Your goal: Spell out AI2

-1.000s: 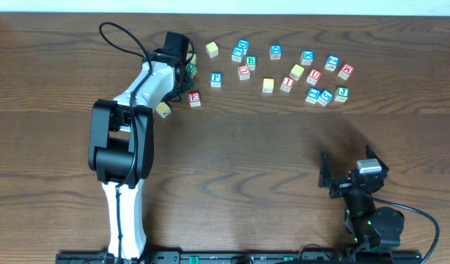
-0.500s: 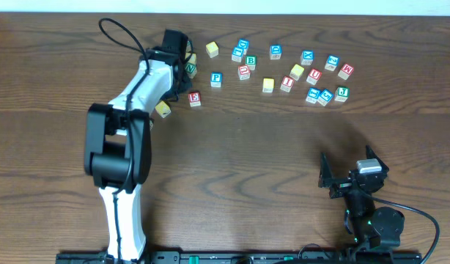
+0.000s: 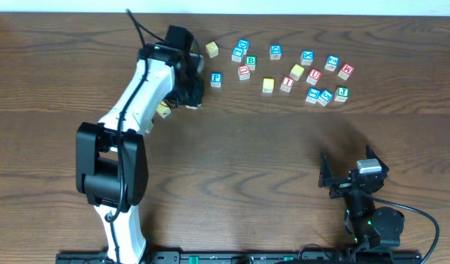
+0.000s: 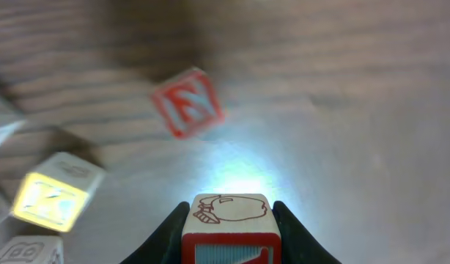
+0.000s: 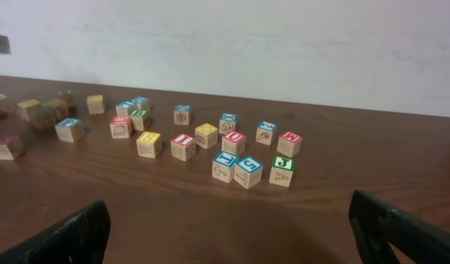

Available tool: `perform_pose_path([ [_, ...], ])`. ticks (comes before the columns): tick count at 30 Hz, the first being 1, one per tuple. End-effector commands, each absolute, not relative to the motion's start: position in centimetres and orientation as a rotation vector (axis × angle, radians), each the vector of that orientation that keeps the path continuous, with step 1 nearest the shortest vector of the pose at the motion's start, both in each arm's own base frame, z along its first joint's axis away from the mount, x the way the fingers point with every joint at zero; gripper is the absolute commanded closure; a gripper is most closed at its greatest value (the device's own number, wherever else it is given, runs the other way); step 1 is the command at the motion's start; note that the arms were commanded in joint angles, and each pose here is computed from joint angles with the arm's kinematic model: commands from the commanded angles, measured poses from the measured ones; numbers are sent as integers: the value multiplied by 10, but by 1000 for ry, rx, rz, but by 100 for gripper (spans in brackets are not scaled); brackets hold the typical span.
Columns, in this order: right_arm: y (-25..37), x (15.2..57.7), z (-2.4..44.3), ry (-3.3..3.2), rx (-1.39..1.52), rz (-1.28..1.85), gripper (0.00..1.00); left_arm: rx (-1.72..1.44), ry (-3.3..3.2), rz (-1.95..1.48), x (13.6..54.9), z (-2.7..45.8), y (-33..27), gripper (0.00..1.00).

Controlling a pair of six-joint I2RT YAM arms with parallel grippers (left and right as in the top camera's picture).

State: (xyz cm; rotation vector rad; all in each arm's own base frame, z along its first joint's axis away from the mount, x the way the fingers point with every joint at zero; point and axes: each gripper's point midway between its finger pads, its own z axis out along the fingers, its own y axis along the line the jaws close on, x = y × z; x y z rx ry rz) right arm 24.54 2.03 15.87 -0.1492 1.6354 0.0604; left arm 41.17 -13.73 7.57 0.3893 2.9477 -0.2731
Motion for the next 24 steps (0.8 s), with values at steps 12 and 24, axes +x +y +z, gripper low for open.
perform_pose_path([
  [12,20,246,156,1640,-151,53,1,1158,2731,-301,386,77,-186,69],
  [24,20,246,156,1640,-151,53,1,1740,2437,-271,365,49,-183,63],
])
